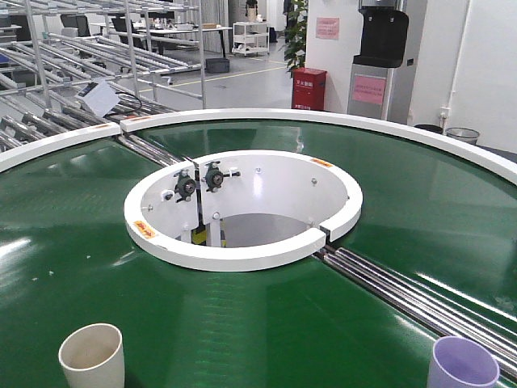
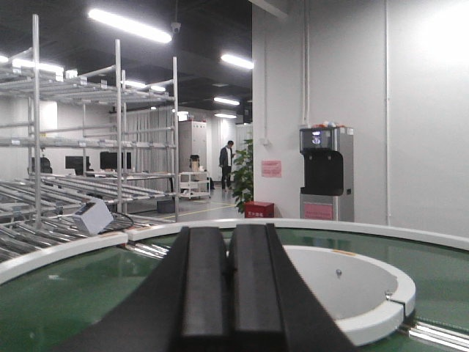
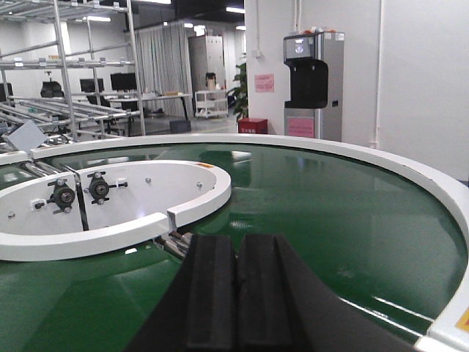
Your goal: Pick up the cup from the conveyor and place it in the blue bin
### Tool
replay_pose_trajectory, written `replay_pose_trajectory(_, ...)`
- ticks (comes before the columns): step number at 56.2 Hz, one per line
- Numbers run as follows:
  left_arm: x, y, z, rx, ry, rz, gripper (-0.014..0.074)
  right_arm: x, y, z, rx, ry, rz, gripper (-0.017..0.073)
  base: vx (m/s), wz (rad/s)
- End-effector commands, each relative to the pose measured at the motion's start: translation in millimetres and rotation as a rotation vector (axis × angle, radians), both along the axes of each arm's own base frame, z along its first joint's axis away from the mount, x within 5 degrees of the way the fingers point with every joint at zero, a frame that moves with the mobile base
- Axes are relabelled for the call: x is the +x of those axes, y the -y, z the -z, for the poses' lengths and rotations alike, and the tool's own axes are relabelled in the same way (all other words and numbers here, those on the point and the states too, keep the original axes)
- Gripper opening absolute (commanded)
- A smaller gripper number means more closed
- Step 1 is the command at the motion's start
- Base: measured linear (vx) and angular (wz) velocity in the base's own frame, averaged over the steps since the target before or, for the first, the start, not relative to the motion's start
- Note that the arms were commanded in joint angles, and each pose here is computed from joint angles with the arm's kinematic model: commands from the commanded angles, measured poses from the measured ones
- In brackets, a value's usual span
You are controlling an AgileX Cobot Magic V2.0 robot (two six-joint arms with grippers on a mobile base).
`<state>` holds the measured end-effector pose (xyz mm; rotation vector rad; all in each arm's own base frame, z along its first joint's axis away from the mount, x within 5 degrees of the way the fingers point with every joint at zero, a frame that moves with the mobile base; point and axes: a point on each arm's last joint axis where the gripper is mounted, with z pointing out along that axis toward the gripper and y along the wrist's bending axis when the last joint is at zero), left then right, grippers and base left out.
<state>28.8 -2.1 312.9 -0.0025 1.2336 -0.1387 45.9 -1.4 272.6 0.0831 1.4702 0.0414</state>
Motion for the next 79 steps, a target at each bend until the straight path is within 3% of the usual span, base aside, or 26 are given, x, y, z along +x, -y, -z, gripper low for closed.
replay_pose_trajectory(1,-3,-1.0,-45,0.041,-0.002,-0.024,-0.0003,3,0,-42,-0.002,0.012,0.003,-0.0009,0.00,0.00)
replay_pose_trajectory(5,9,-0.9,-66,0.097,-0.058,-0.048,-0.0003,13,1,-58,-0.001,-0.036,0.003,-0.0009,0.00,0.00)
replay_pose_trajectory(11,35,1.4,-80,0.108,-0.119,-0.045,0.0005,33,1,-69,0.001,-0.103,0.003,-0.0009,0.00,0.00)
replay_pose_trajectory(21,85,5.2,-63,0.128,-0.322,-0.036,0.0039,69,2,-56,0.006,-0.257,0.003,0.0003,0.00,0.00)
replay_pose_trajectory(28,115,7.5,-47,0.140,-0.444,-0.030,0.0129,84,3,-50,0.015,-0.299,0.002,0.0047,0.00,0.00)
replay_pose_trajectory(34,138,9.5,-33,0.151,-0.521,-0.024,0.0239,93,3,-48,0.016,-0.305,0.002,0.0134,0.00,0.00)
replay_pose_trajectory(43,170,12.5,-10,0.135,-0.633,-0.012,0.0412,100,3,-45,0.015,-0.317,0.002,0.0356,0.00,0.00)
replay_pose_trajectory(50,188,14.0,9,0.135,-0.725,-0.009,0.0477,104,4,-42,0.016,-0.339,0.002,0.0498,0.00,0.00)
replay_pose_trajectory(52,193,14.4,10,0.115,-0.727,-0.008,0.0485,106,4,-40,0.016,-0.348,0.002,0.0530,0.00,0.00)
replay_pose_trajectory(53,204,16.2,-2,0.047,-0.629,0.000,0.0489,110,4,-36,0.019,-0.373,0.002,0.0575,0.00,0.00)
replay_pose_trajectory(54,206,16.7,-7,0.034,-0.589,0.004,0.0489,111,4,-36,0.019,-0.375,0.002,0.0576,0.00,0.00)
replay_pose_trajectory(59,211,18.1,-24,0.015,-0.452,0.018,0.0489,113,4,-34,0.019,-0.387,0.002,0.0577,0.00,0.00)
replay_pose_trajectory(62,214,18.2,-27,0.016,-0.461,0.016,0.0489,114,4,-34,0.019,-0.387,0.002,0.0577,0.00,0.00)
replay_pose_trajectory(71,234,16.3,-19,0.067,-0.804,-0.025,0.0489,117,4,-35,0.018,-0.364,0.003,0.0577,0.00,0.00)
replay_pose_trajectory(79,258,16.5,-23,0.172,-0.970,-0.031,0.0489,117,4,-35,0.027,-0.362,0.002,0.0577,0.00,0.00)
